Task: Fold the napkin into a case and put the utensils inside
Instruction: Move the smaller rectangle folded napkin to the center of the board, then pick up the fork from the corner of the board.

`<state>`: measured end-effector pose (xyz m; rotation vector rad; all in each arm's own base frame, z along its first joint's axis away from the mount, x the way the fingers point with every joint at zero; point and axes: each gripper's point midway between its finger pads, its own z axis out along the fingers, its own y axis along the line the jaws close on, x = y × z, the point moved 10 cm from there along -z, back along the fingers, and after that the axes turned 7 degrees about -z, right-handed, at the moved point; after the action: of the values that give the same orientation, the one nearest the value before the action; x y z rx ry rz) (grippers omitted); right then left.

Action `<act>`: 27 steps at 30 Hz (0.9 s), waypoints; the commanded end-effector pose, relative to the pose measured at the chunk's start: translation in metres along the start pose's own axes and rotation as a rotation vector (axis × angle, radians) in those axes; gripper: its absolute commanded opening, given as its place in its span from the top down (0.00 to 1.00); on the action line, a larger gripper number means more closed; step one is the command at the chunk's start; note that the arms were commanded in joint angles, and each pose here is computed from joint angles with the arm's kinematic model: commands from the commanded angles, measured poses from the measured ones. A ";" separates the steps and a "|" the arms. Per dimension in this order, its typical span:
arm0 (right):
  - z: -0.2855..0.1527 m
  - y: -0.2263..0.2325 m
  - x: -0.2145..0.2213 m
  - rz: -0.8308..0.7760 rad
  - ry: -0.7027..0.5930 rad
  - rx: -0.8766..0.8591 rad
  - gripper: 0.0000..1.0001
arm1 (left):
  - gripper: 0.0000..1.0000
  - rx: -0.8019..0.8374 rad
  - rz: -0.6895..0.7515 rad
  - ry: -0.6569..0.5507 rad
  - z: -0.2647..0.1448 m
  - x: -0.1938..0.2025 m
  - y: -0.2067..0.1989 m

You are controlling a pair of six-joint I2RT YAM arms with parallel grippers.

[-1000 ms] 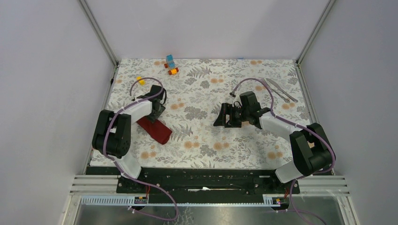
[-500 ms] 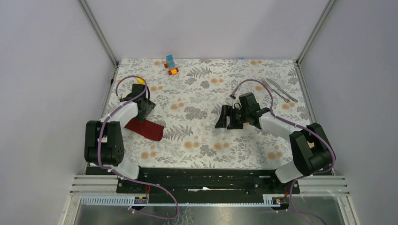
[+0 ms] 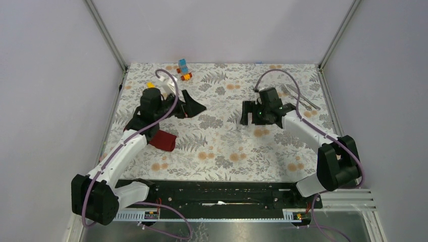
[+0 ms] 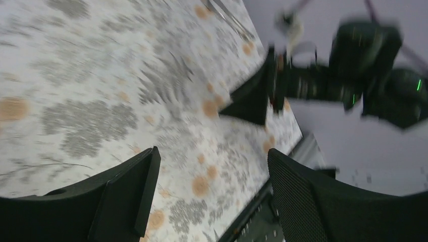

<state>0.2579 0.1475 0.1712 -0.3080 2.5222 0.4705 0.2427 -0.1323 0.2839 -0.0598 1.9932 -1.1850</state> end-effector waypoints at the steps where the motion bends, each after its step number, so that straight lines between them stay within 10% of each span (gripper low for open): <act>1: -0.017 -0.042 -0.061 0.006 -0.139 0.242 0.02 | 0.16 0.211 0.180 0.160 0.006 0.024 -0.016; 14: 0.008 -0.237 -0.130 0.214 -0.041 0.314 0.13 | 0.15 0.246 0.186 0.261 0.003 0.043 -0.014; 27: 0.032 -0.282 -0.131 0.070 0.056 0.338 0.23 | 0.15 0.299 0.208 0.462 0.024 0.093 -0.035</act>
<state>0.4570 -0.0787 0.1400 0.0007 2.6345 0.1001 0.1866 -0.1989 0.2470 0.5371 2.1467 -1.4377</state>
